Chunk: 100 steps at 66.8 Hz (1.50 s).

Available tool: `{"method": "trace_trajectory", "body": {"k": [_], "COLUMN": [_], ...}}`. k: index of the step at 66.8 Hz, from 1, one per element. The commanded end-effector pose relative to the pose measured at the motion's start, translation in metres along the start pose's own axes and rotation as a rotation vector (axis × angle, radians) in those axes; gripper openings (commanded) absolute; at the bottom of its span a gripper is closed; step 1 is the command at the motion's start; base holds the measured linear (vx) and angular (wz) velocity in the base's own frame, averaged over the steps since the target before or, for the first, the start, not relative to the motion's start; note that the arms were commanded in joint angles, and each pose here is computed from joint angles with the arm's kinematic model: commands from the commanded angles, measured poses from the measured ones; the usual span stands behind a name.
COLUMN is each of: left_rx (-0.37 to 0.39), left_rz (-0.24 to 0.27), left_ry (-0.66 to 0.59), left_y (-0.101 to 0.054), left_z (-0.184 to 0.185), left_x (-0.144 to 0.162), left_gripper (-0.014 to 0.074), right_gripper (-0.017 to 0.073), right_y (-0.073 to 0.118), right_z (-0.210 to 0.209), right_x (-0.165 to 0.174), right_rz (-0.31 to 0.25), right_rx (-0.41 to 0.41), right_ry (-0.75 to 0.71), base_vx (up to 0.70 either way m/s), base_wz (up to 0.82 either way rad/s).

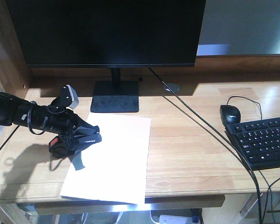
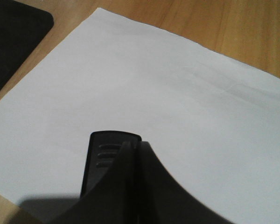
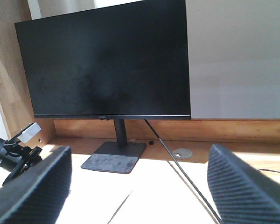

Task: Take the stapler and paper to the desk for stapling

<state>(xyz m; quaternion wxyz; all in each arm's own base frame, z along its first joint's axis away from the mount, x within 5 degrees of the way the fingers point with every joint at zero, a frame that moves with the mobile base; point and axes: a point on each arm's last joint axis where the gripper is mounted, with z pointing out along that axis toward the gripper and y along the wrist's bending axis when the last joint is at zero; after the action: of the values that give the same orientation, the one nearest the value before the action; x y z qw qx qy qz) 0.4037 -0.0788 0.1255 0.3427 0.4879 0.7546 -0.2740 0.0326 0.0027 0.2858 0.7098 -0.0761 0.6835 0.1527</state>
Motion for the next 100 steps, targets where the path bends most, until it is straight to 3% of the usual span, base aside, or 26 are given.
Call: {"method": "trace_trajectory", "body": {"k": [1,27,38,74,80,90,100], "left_rx": [-0.014,-0.049,-0.093,-0.106,-0.162,-0.319,-0.43], "left_rz": [0.046,0.044,0.017,0.026,0.033,0.043,0.042], "left_ry": [0.044,0.056,0.042,0.032,0.03,0.056,0.063], "left_y": [0.0,0.003,0.007,0.006,0.005,0.003,-0.012], "left_z": [-0.002,-0.003,-0.003,-0.009,-0.024,-0.058,-0.098], "left_x": [-0.003,-0.002,-0.003,-0.01,-0.025,-0.054,-0.084], "left_gripper": [-0.0007,-0.0007,-0.0007,-0.0007,-0.0007,-0.0007,-0.0007], "right_gripper": [0.0564,0.0564,0.0564,0.0564,0.0564,0.0564,0.0564], "right_y": [0.003,0.003,0.003,0.003,0.003,0.003,0.003], "right_z": [-0.001,-0.001,-0.001,-0.001,-0.001,-0.001,-0.001], "right_x": [-0.013,-0.013,-0.013,-0.013,-0.013,-0.013,-0.013], "right_rz": [-0.022,-0.022,-0.022,-0.022,-0.022,-0.022,-0.022], "right_rx": [-0.017,-0.017,-0.017,-0.017,-0.017,-0.017,-0.017], "right_ry": [-0.076,-0.076,-0.076,-0.076,-0.076,-0.076,-0.076], "base_vx": [0.0,0.0,0.0,0.0,0.0,0.0,0.0], "base_wz": [0.0,0.0,0.0,0.0,0.0,0.0,0.0]}}
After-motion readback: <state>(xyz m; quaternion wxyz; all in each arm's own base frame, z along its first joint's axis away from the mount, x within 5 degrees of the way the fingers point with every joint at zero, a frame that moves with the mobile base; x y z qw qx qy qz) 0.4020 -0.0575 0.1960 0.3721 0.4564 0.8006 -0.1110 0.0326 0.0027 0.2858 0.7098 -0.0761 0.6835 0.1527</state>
